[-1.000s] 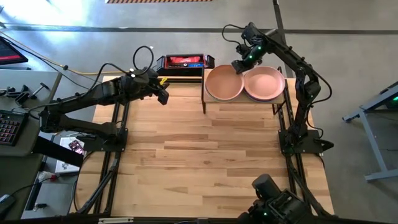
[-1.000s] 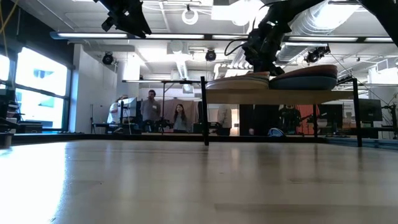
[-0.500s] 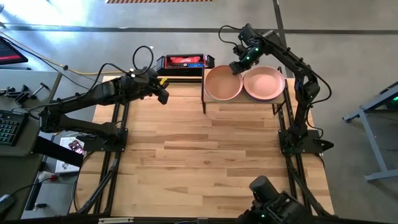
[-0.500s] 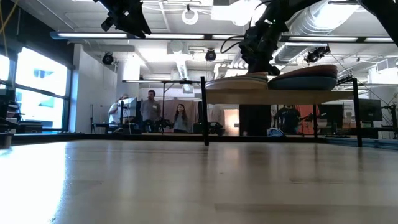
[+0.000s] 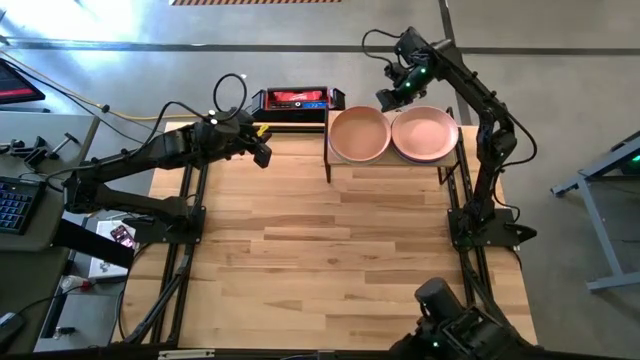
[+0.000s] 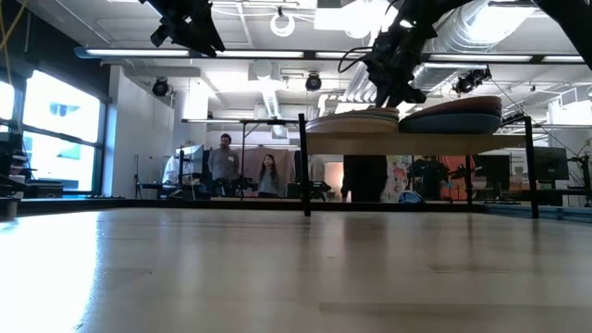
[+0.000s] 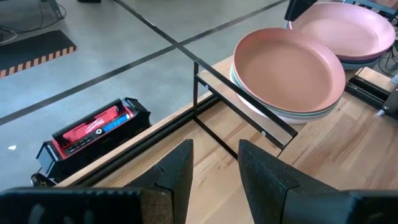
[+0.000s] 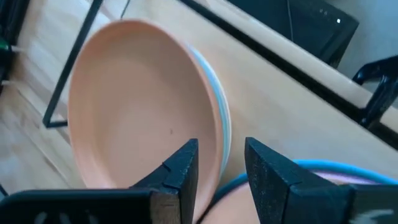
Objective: Place and stack plates onto a shelf
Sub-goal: Stack the brown plate on top of the light blue plate on the shelf
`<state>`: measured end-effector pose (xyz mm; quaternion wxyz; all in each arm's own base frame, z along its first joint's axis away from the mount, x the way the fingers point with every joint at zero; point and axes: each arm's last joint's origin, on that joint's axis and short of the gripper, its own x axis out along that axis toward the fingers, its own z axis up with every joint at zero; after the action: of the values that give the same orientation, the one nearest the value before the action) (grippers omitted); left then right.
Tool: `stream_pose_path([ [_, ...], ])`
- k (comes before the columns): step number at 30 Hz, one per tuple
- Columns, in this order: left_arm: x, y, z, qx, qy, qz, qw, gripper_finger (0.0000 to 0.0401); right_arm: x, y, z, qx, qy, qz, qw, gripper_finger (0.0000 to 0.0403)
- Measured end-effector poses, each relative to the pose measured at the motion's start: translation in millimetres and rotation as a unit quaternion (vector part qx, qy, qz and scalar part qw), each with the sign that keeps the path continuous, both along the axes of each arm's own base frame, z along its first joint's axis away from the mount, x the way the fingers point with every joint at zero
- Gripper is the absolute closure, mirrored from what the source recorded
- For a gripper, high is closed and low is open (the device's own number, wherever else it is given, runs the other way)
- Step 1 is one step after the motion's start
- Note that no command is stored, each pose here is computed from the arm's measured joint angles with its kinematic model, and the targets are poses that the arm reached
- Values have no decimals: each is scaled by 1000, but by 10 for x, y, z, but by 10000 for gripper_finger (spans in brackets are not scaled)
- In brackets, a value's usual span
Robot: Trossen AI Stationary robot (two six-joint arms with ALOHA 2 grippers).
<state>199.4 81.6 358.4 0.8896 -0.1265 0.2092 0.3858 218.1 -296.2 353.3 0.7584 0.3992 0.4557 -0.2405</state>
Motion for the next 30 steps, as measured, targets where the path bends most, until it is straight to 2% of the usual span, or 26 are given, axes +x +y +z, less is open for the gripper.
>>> stream_pose_path([
  [6, 0, 0, 1, 0, 0, 0, 1000, 284, 49, 83, -37, 16, 16, 20, 1000, 292],
  [14, 0, 0, 2, -2, -2, 2, 1000, 284, 149, 176, -50, 6, 43, 34, 998, 293],
  [24, 0, 0, 2, -2, -3, 2, 1000, 284, 265, 176, -194, 19, 73, 45, 996, 293],
  [30, 0, 0, 2, -2, -3, 2, 1000, 284, 250, 165, -162, 12, 76, 40, 996, 293],
])
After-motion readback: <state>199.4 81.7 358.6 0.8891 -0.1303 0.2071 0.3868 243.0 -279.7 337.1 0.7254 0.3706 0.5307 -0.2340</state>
